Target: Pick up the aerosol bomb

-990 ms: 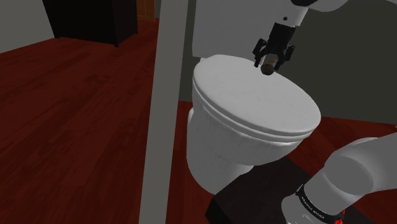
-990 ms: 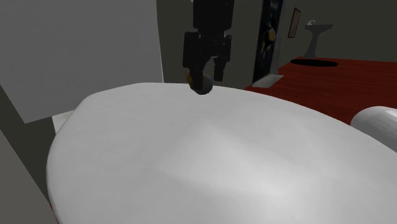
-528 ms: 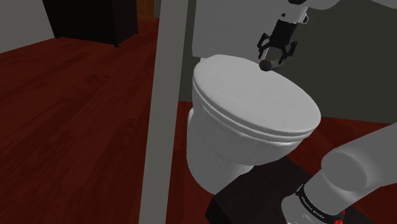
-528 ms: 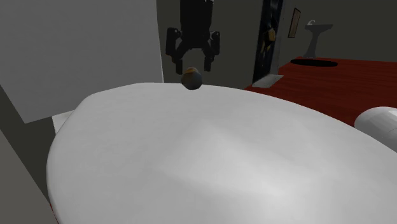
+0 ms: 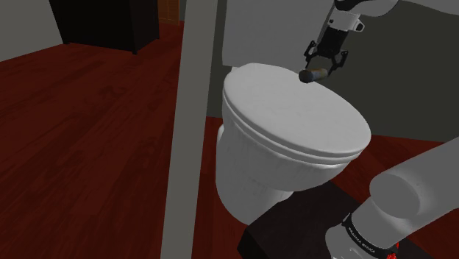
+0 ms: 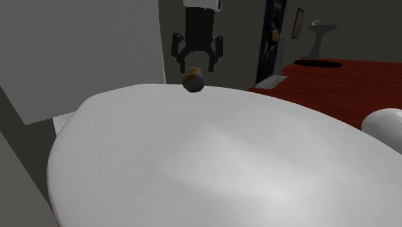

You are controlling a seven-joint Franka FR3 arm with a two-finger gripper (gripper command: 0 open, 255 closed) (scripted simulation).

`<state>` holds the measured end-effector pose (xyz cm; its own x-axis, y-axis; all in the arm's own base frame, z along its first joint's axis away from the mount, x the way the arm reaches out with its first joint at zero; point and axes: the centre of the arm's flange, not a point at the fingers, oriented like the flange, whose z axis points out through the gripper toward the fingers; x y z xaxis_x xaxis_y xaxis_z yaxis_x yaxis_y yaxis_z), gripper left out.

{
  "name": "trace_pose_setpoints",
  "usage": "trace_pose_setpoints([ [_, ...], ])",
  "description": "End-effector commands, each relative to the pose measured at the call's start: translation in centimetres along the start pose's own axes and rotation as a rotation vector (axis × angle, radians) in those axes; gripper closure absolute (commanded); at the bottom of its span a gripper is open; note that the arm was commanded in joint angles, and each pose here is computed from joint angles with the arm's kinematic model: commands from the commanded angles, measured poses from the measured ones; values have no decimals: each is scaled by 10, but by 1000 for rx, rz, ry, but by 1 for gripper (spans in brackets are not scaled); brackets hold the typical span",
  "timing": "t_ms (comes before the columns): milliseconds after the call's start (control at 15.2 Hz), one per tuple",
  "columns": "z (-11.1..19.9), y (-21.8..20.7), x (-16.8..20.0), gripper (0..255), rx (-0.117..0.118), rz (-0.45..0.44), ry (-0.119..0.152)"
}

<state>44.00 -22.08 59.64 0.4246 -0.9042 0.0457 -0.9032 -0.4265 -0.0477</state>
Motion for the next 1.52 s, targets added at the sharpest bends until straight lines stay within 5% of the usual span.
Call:
trace_pose_setpoints([
  [0, 10, -1, 1, 0, 0, 3, 0],
  [264, 23, 0, 1, 0, 0, 3, 0],
  [330, 24, 1, 1, 255, 0, 3, 0],
  [924, 23, 0, 1, 255, 0, 3, 1],
  [1452, -19, -2, 3, 255, 0, 3, 0],
])
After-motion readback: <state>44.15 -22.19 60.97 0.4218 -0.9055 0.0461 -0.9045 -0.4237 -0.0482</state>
